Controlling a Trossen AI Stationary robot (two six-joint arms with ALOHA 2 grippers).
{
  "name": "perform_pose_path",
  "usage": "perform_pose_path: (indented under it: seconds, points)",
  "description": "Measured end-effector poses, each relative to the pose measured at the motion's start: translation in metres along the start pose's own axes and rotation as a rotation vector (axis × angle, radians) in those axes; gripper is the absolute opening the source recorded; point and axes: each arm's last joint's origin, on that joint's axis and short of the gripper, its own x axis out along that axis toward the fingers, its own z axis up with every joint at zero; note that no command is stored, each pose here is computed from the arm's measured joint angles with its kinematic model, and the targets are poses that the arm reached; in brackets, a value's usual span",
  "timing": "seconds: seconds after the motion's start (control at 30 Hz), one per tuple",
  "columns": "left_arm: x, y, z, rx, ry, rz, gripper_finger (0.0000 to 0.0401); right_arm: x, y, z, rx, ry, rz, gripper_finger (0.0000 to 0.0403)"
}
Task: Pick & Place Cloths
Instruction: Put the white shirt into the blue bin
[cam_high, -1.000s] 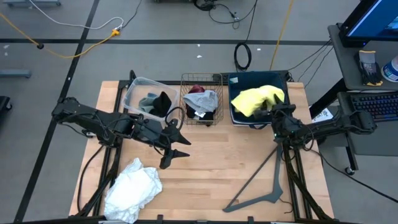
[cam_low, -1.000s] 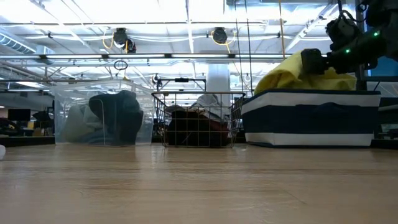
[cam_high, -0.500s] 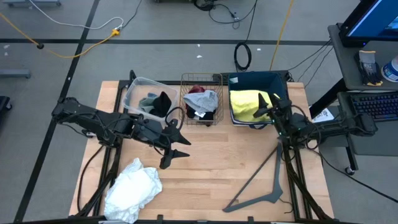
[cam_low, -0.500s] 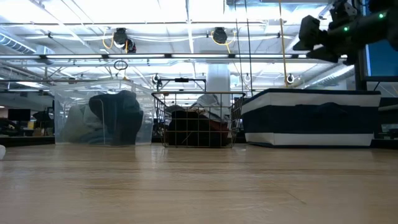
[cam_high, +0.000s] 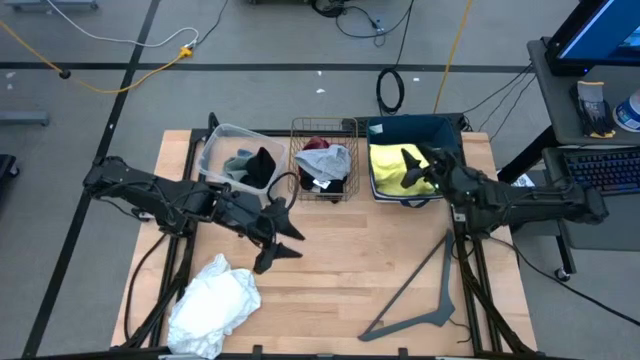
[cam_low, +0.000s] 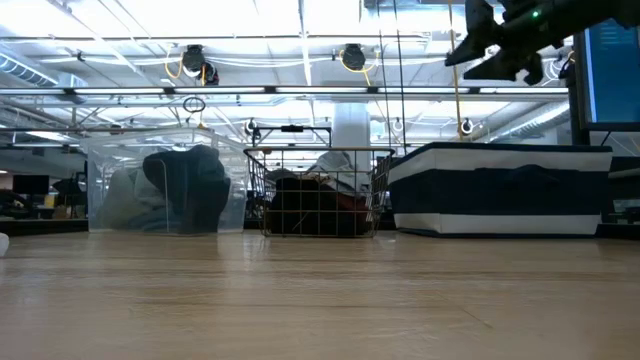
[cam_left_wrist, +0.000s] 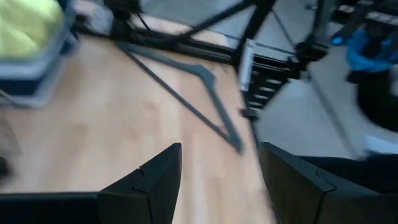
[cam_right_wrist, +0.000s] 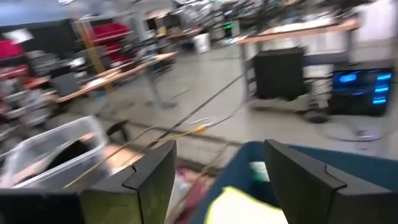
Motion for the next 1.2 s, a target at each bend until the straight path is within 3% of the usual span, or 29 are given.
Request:
perform_pose_path:
  seconds: [0.17, 0.43, 0.63, 0.8, 0.97, 1.2]
  points:
    - [0.0, -0.008, -0.01, -0.182, 0.122, -0.099, 0.0218, 0.006, 0.007, -0.006, -0.017, 0.079, 0.161, 0.0236]
    - [-0.003, -0.031, -0.033, -0.357, 0.242, -0.015, 0.0218, 0.012, 0.021, -0.022, -0.139, 0.202, 0.383, 0.0235]
    - [-0.007, -0.05, -0.045, -0.467, 0.277, 0.01, 0.0218, 0.015, 0.031, -0.035, -0.222, 0.264, 0.47, 0.0235]
    - [-0.012, -0.056, -0.059, -0.579, 0.336, 0.117, 0.0218, 0.014, 0.04, -0.041, -0.262, 0.262, 0.51, 0.0235]
    - [-0.015, -0.059, -0.079, -0.703, 0.444, 0.276, 0.0218, 0.01, 0.052, -0.044, -0.288, 0.249, 0.653, 0.0235]
    - [-0.01, -0.068, -0.106, -0.805, 0.581, 0.461, 0.0218, -0.002, 0.067, -0.05, -0.332, 0.224, 0.757, 0.0235]
